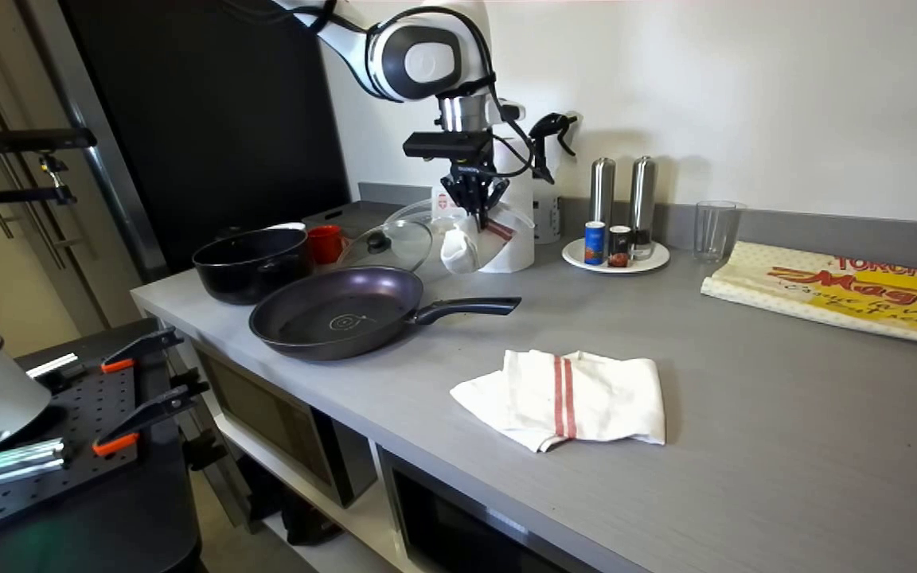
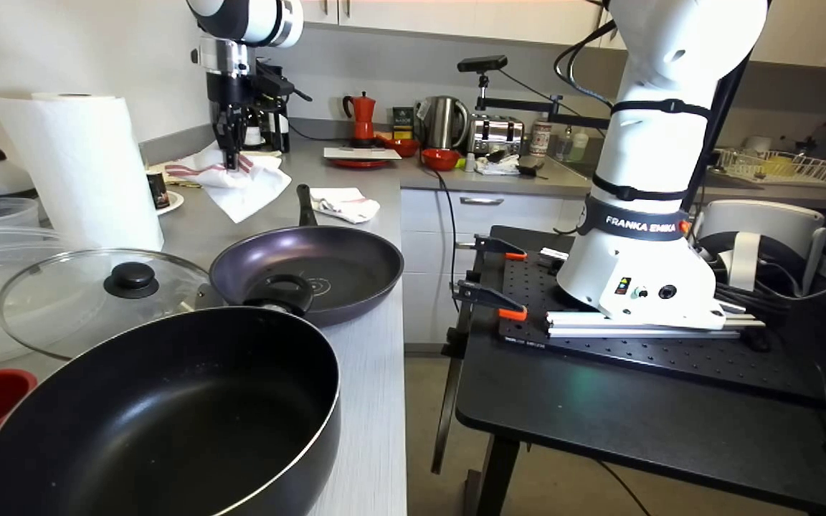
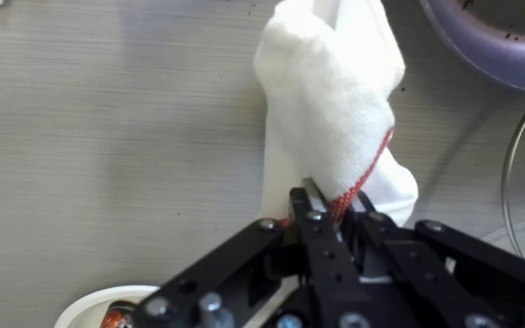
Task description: Pick the cloth and wipe the pan
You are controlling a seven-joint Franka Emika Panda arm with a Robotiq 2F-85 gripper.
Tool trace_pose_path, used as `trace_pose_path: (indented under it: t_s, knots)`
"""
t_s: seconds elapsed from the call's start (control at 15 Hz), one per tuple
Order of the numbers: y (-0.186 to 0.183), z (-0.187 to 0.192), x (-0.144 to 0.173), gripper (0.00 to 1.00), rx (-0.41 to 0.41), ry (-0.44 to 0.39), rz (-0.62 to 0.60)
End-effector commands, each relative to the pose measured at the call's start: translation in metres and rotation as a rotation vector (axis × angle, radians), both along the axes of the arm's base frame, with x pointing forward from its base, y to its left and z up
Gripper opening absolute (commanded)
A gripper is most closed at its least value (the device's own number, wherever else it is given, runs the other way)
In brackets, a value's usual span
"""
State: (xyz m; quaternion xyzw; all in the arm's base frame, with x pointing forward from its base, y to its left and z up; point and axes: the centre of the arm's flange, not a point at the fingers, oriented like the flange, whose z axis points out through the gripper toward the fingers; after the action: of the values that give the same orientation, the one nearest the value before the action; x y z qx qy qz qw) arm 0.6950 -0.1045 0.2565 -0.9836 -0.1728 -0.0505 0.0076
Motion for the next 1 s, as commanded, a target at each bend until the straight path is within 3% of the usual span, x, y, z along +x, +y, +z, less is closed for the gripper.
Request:
trace_pose_path:
  t_s: [0.0,0.27,0.93]
  knots:
    - [0.027,0.015,-0.062,0.03,-0.029,-0.017,0.055]
    - [0.050,0.022,-0.096,0.03,-0.039,-0.031,0.107]
    - [0.093,0.007,-0.182,0.03,-0.063,0.044,0.235]
